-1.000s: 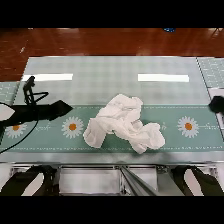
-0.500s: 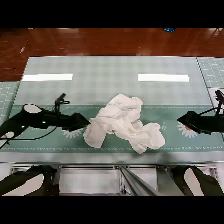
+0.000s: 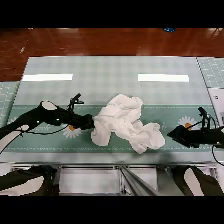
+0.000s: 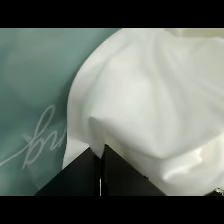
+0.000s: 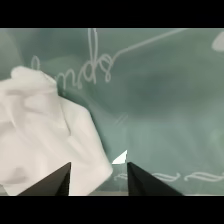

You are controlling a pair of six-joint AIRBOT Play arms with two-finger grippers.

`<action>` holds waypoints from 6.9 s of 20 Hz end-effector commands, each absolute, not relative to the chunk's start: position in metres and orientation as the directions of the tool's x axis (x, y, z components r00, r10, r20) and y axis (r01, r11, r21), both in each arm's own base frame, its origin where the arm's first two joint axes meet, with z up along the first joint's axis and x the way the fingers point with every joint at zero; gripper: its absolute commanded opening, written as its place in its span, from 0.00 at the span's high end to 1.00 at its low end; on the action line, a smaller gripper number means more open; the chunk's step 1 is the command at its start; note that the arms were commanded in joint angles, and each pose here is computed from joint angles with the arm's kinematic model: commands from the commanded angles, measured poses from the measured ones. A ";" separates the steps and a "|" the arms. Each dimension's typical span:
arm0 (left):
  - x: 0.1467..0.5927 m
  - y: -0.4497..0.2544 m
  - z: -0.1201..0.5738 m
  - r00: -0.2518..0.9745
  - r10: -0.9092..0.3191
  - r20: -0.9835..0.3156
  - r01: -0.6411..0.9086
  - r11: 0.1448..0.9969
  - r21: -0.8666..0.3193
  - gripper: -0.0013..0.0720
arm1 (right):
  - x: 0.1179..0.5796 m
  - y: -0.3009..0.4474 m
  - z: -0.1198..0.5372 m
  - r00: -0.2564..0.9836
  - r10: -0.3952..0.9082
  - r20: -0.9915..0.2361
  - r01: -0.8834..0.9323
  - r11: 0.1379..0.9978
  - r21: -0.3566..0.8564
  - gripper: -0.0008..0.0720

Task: Fold the shirts.

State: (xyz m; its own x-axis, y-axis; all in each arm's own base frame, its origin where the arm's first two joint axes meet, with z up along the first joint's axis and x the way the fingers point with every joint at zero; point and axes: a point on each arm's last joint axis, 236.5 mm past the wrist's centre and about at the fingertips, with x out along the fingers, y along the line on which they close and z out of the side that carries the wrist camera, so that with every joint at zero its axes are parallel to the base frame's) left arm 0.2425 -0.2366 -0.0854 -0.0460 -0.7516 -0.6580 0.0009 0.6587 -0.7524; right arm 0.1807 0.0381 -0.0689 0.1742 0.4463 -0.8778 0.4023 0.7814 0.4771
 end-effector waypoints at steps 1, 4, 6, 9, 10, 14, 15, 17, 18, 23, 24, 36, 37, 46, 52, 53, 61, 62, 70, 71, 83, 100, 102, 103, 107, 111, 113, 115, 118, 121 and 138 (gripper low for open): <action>0.254 -0.242 -0.076 -0.029 -0.758 -0.652 0.036 0.651 -0.758 0.96 | 0.169 0.049 -0.078 0.136 0.486 -0.864 0.425 0.759 0.494 0.43; 0.254 -0.242 -0.076 -0.029 -0.758 -0.652 0.037 0.651 -0.759 0.96 | 0.167 0.058 -0.086 0.088 0.545 -0.834 0.443 0.729 0.522 0.43; 0.254 -0.242 -0.076 -0.029 -0.758 -0.652 0.036 0.651 -0.759 0.96 | 0.174 0.066 -0.089 0.090 0.591 -0.801 0.452 0.693 0.562 0.43; 0.255 -0.242 -0.076 -0.027 -0.757 -0.653 0.036 0.652 -0.758 0.96 | 0.179 0.079 -0.104 0.054 0.614 -0.788 0.450 0.689 0.568 0.43; 0.255 -0.242 -0.077 -0.025 -0.757 -0.653 0.036 0.652 -0.757 0.96 | 0.180 0.093 -0.110 0.025 0.625 -0.780 0.430 0.698 0.573 0.43; 0.269 -0.239 -0.067 0.008 -0.763 -0.646 0.043 0.646 -0.763 0.96 | 0.209 0.141 -0.096 0.028 0.689 -0.725 0.276 0.691 0.668 0.96; 0.281 -0.236 -0.055 0.036 -0.772 -0.635 0.059 0.636 -0.770 0.96 | 0.225 0.147 -0.077 0.053 0.712 -0.700 0.225 0.674 0.703 0.96; 0.314 -0.228 -0.016 0.121 -0.791 -0.600 0.119 0.611 -0.782 0.96 | 0.270 0.145 -0.022 0.158 0.714 -0.682 0.078 0.679 0.730 0.96; 0.334 -0.223 0.013 0.183 -0.803 -0.568 0.156 0.594 -0.789 0.96 | 0.296 0.140 0.013 0.237 0.699 -0.675 0.008 0.693 0.720 0.96; 0.408 -0.183 0.251 0.551 -0.805 -0.220 0.466 0.516 -0.719 0.96 | 0.384 0.100 0.252 0.679 0.519 -0.519 -0.289 0.839 0.461 0.96; 0.405 -0.173 0.305 0.599 -0.787 -0.147 0.538 0.532 -0.654 0.96 | 0.384 0.090 0.302 0.753 0.470 -0.460 -0.308 0.870 0.385 0.96; 0.200 -0.091 0.565 0.890 -0.372 0.265 0.382 0.924 0.016 0.96 | 0.201 0.044 0.500 0.981 0.171 -0.089 -0.173 0.985 -0.016 0.96; 0.186 -0.088 0.565 0.905 -0.331 0.269 0.333 0.942 0.039 0.96 | 0.189 0.039 0.497 0.984 0.148 -0.096 -0.150 0.988 -0.022 0.96; 0.217 -0.087 0.391 0.876 -0.383 -0.292 0.346 0.922 -0.173 0.96 | 0.206 0.052 0.393 0.893 0.219 -0.393 -0.202 0.976 0.086 0.96; 0.311 -0.078 0.161 0.684 -0.535 -0.496 0.156 0.772 -0.617 0.96 | 0.298 0.046 0.222 0.715 0.249 -0.654 -0.115 0.963 0.242 0.96; 0.329 -0.072 0.126 0.685 -0.511 -0.519 0.085 0.764 -0.640 0.96 | 0.318 0.042 0.192 0.690 0.244 -0.681 -0.088 0.963 0.255 0.96; 0.491 -0.084 0.059 0.674 -0.471 -0.569 0.039 0.792 -0.609 0.96 | 0.481 0.034 0.060 0.570 0.293 -0.767 0.022 0.928 0.371 0.96; 0.507 -0.091 0.054 0.658 -0.489 -0.573 0.052 0.788 -0.614 0.96 | 0.499 0.039 0.049 0.558 0.323 -0.764 0.032 0.912 0.409 0.96; 0.516 -0.069 0.055 0.489 -0.567 -0.663 0.064 0.781 -0.621 0.29 | 0.547 0.012 0.061 0.557 0.425 -0.714 0.088 0.824 0.560 0.42; 0.500 -0.041 0.052 0.435 -0.538 -0.721 -0.018 0.796 -0.605 0.29 | 0.538 -0.010 0.074 0.559 0.417 -0.717 0.112 0.818 0.564 0.42; 0.242 -0.008 -0.061 0.193 -0.536 -0.822 -0.382 0.730 -0.566 0.29 | 0.310 -0.039 -0.020 0.468 0.388 -0.794 0.397 0.710 0.581 0.43; 0.252 -0.093 -0.103 0.192 -0.608 -0.770 -0.384 0.676 -0.629 0.96 | 0.257 -0.087 -0.037 0.478 0.305 -0.823 0.597 0.574 0.560 0.43; 0.259 -0.091 -0.098 0.207 -0.605 -0.769 -0.373 0.678 -0.633 0.96 | 0.226 -0.070 -0.067 0.363 0.340 -0.868 0.678 0.543 0.496 0.43; 0.260 -0.091 -0.097 0.208 -0.606 -0.768 -0.370 0.678 -0.635 0.96 | 0.220 -0.057 -0.076 0.334 0.370 -0.867 0.693 0.527 0.492 0.43; 0.258 -0.093 -0.096 0.198 -0.613 -0.765 -0.369 0.676 -0.638 0.96 | 0.214 -0.025 -0.094 0.240 0.449 -0.861 0.665 0.570 0.483 0.43; 0.258 -0.093 -0.096 0.198 -0.613 -0.764 -0.370 0.676 -0.638 0.96 | 0.224 -0.008 -0.110 0.213 0.504 -0.837 0.652 0.565 0.506 0.43; 0.258 -0.093 -0.096 0.199 -0.614 -0.764 -0.370 0.675 -0.638 0.96 | 0.247 -0.003 -0.114 0.279 0.513 -0.812 0.642 0.529 0.555 0.43; 0.260 -0.092 -0.096 0.207 -0.611 -0.764 -0.371 0.674 -0.639 0.96 | 0.270 0.009 -0.111 0.334 0.531 -0.779 0.602 0.515 0.610 0.60; 0.288 -0.093 -0.070 0.281 -0.627 -0.726 -0.299 0.662 -0.687 0.96 | 0.319 0.023 -0.070 0.412 0.565 -0.715 0.432 0.569 0.699 0.96; 0.364 -0.092 0.029 0.498 -0.649 -0.575 -0.129 0.601 -0.789 0.96 | 0.380 0.030 0.024 0.484 0.594 -0.642 0.180 0.651 0.738 0.96; 0.267 -0.064 0.535 0.943 -0.319 0.098 0.325 0.944 -0.052 0.96 | 0.261 0.019 0.475 0.976 0.123 -0.182 -0.117 0.992 0.043 0.96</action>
State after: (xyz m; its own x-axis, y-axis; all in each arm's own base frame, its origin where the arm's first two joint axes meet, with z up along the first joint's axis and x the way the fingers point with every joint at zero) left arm 0.3109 -0.0843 0.5153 0.8826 -0.4637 0.0770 0.4698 0.8646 -0.1782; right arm 0.3115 0.0267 0.4546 0.9443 0.2408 -0.2245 -0.2178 0.9683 0.1226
